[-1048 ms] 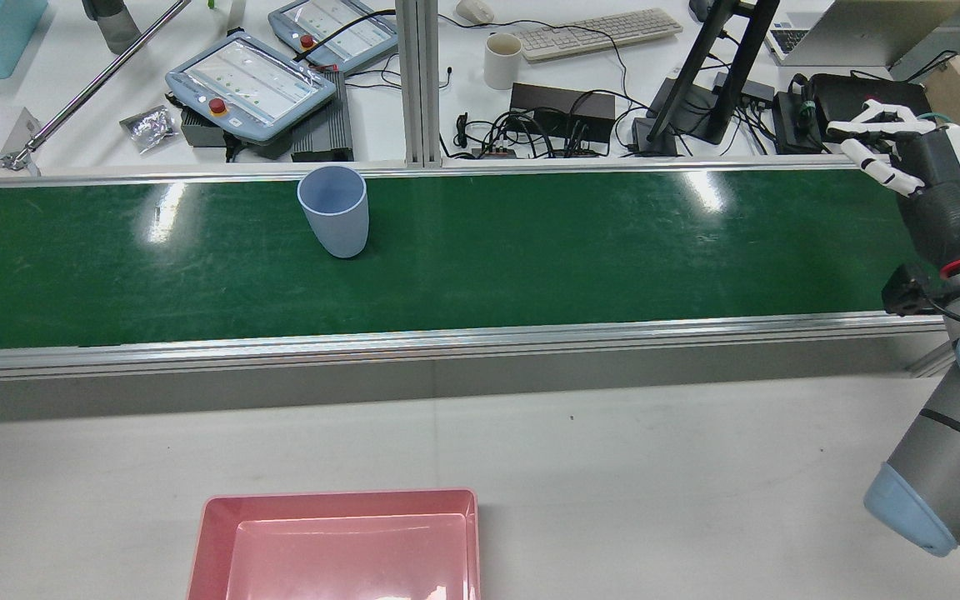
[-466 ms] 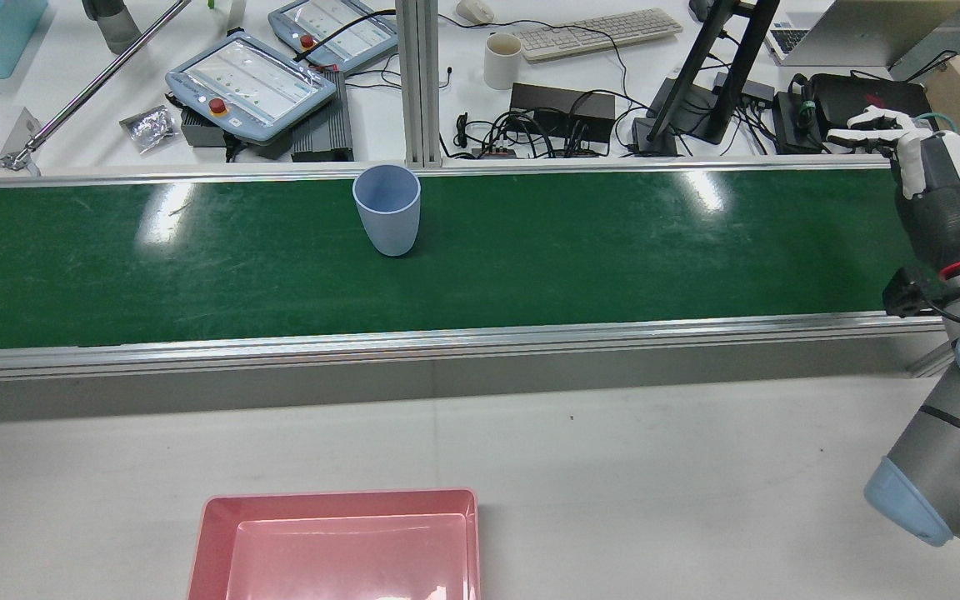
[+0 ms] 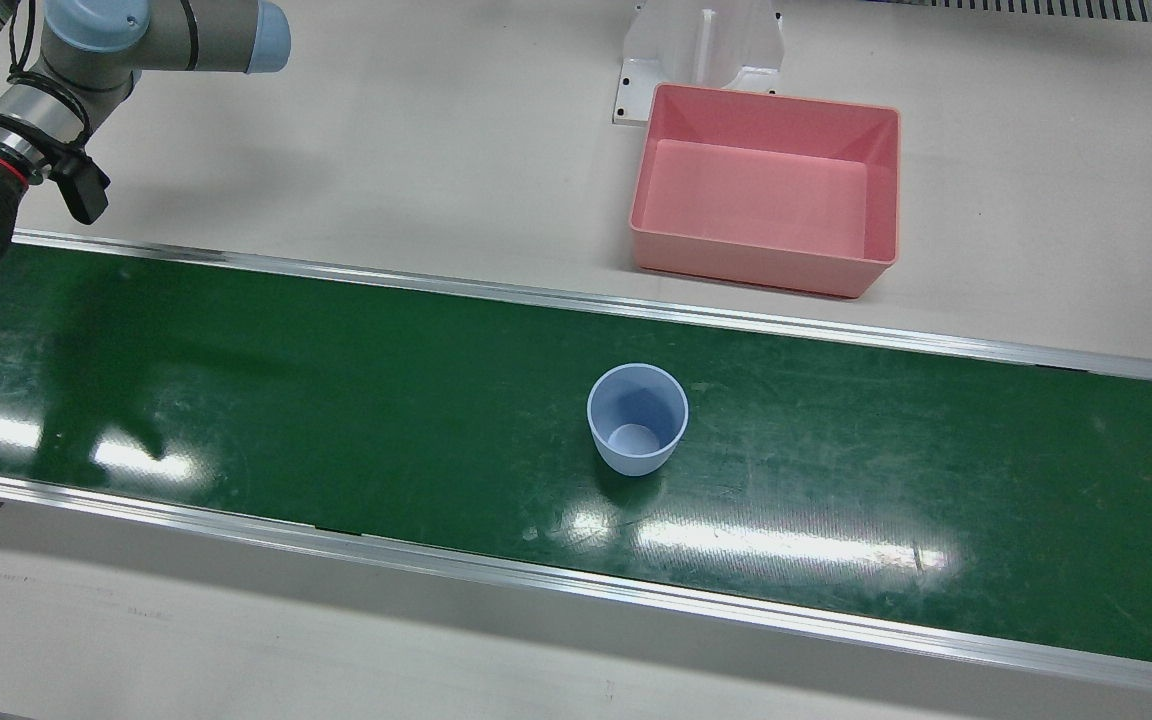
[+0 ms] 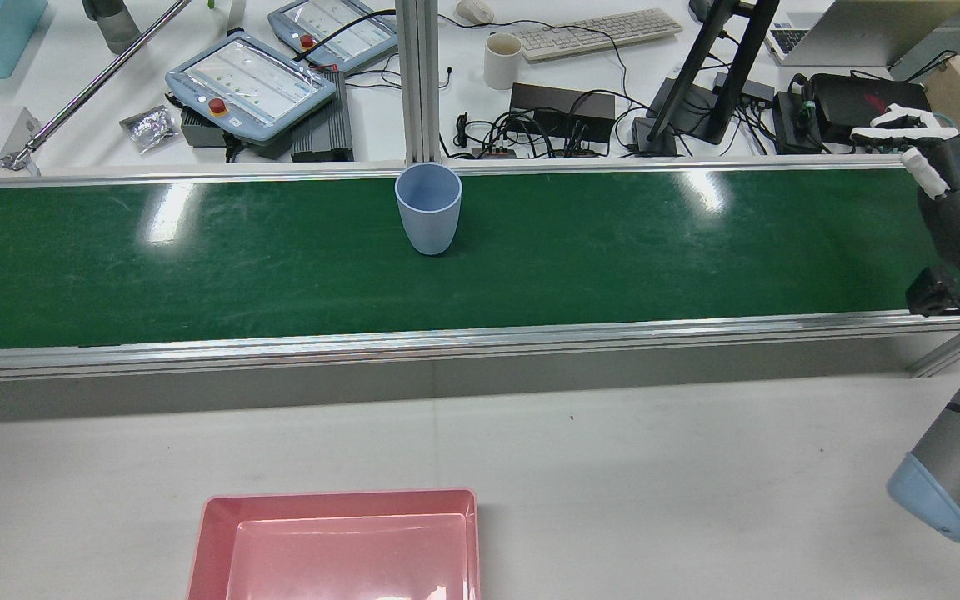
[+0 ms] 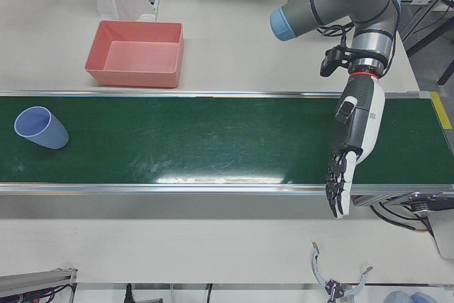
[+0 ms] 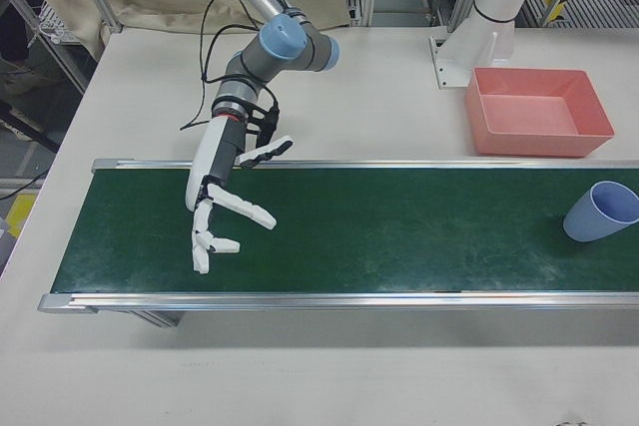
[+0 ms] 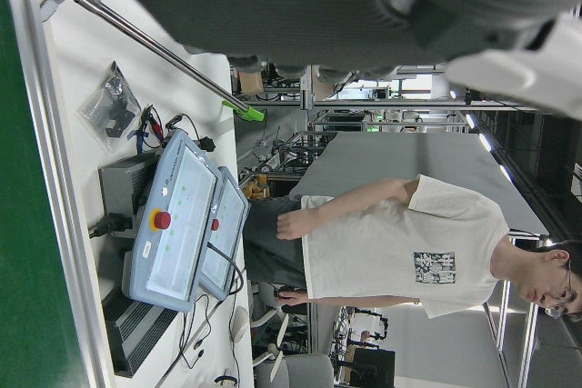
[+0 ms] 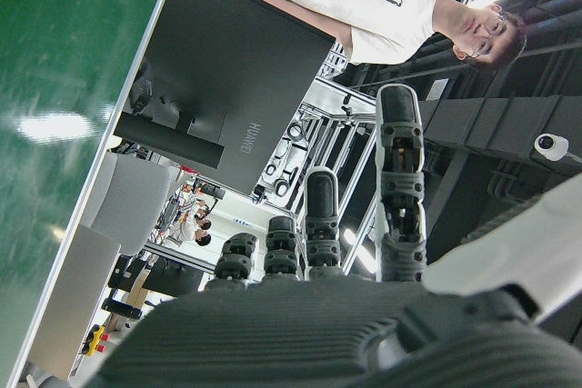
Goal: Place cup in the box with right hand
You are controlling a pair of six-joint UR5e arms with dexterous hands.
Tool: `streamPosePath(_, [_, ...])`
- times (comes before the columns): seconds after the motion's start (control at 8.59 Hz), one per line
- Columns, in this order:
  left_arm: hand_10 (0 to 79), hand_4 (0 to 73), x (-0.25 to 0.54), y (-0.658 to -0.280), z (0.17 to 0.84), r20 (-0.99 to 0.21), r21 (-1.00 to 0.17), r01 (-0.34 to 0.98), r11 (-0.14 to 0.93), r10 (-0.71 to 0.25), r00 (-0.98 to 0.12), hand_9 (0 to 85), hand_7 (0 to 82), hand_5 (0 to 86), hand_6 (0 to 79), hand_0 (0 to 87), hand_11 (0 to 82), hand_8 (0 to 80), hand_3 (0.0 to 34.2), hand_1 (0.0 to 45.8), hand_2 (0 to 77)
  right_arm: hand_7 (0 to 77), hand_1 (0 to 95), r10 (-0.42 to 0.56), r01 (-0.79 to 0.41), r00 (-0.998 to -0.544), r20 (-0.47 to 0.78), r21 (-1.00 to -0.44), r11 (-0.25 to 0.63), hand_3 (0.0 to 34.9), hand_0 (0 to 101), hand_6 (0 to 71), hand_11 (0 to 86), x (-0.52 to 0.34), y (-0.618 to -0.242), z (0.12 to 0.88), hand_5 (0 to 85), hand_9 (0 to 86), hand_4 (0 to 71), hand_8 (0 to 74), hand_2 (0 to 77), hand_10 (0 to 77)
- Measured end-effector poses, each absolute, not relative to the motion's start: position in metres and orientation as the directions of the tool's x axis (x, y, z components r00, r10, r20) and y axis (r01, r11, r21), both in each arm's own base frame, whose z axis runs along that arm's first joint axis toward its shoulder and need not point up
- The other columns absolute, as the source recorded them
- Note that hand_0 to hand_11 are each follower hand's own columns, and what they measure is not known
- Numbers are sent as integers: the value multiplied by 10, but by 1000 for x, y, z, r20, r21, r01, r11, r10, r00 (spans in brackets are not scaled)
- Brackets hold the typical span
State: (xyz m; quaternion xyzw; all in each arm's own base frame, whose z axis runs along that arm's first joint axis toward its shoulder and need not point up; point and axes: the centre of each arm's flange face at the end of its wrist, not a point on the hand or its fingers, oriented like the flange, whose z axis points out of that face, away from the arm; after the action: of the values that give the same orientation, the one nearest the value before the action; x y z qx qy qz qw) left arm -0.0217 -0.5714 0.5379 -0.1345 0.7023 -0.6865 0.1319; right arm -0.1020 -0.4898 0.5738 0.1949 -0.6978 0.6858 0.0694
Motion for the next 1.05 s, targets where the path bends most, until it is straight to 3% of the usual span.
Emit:
streamPosePath(0.23, [0,0,-22,-571,538,-1,-1000,-8,22,-369,-929,0,0,0,0,0,0,0,0,5,5,507,5,-159,-372,-916,369,-928,-16,0,190,98,104,-93,-484,584,5,175,518,54,11,76])
streamPosePath(0.35, [0,0,-22,-571,538,-1,-1000,-8,22,-369,-929,0,0,0,0,0,0,0,0,5,5,480,5,-148,-373,-917,370,-928,-12,0,340,109,104,-92,-484,585,5,175,518,54,11,71])
streamPosePath(0.47, [0,0,-22,-571,538,-1,-1000,-8,22,-369,-929,0,0,0,0,0,0,0,0,5,5,475,5,-138,-372,-919,369,-928,-6,0,407,109,104,-95,-485,584,5,175,518,65,11,71])
streamPosePath(0.58, [0,0,-22,-571,538,-1,-1000,-8,22,-370,-929,5,0,0,0,0,0,0,0,5,5,475,11,-131,-369,-922,365,-930,6,0,428,109,104,-101,-488,579,5,175,518,65,38,71])
streamPosePath(1.05, [0,0,-22,-571,538,-1,-1000,-8,22,-370,-929,0,0,0,0,0,0,0,0,5,5,475,5,-100,-362,-929,355,-931,54,0,431,109,82,-158,-525,547,5,153,518,44,11,60])
